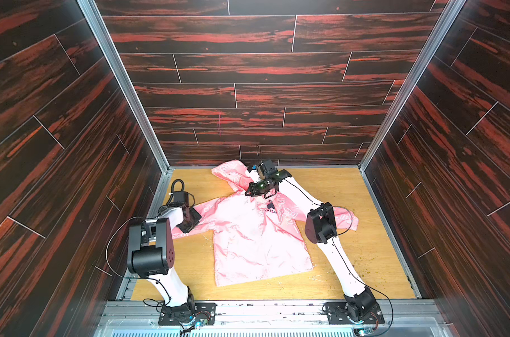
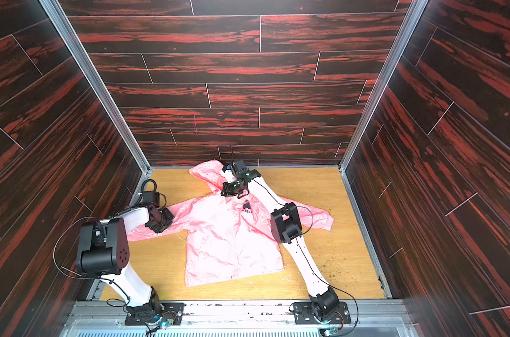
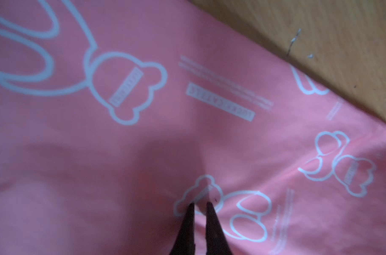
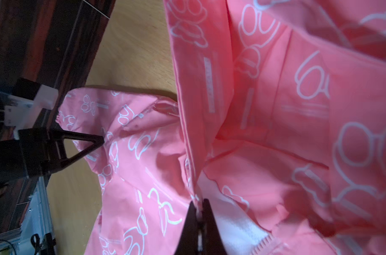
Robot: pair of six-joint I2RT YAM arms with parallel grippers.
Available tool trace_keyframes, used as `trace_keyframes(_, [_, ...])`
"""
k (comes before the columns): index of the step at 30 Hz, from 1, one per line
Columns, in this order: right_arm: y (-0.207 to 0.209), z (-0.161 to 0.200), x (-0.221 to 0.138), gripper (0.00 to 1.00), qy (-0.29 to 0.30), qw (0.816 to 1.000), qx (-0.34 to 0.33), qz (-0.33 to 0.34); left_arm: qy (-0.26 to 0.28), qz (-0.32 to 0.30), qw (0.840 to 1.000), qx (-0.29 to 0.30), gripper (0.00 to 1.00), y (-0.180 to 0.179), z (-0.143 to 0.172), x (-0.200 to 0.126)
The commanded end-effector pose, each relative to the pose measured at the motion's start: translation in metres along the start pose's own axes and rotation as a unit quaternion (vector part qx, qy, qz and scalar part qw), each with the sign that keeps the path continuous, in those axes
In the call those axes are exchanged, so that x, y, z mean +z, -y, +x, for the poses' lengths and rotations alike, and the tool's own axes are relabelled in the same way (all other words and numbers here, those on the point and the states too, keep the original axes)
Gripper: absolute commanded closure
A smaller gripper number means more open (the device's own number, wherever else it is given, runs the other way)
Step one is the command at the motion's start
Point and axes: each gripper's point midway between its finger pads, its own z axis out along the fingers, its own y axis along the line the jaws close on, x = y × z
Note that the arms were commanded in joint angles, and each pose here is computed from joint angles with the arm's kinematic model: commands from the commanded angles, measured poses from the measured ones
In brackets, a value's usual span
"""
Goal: Unzip the jacket
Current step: Smooth out the jacket at the center of the board.
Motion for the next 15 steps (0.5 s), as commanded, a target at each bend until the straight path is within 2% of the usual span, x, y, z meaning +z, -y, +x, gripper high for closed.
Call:
trace_keyframes(1, [0.023, -0.002, -0.017, 1.00, -0.003, 0.998, 0.010, 0.056, 0.003, -0.039, 0.999, -0.016, 0.90, -0.019, -0.005, 0.002])
trace_keyframes(8, [0.062, 0.000, -0.027, 1.00, 0.001, 0.988, 0.021, 0.155, 0.005, -0.053, 0.998, -0.024, 0.93, -0.030, -0.009, 0.006])
trace_keyframes(15, [0.115, 0.026, 0.009, 1.00, -0.010, 0.973, 0.044, 0.227, 0.038, -0.039, 0.998, -0.029, 0.94, -0.023, -0.023, -0.002])
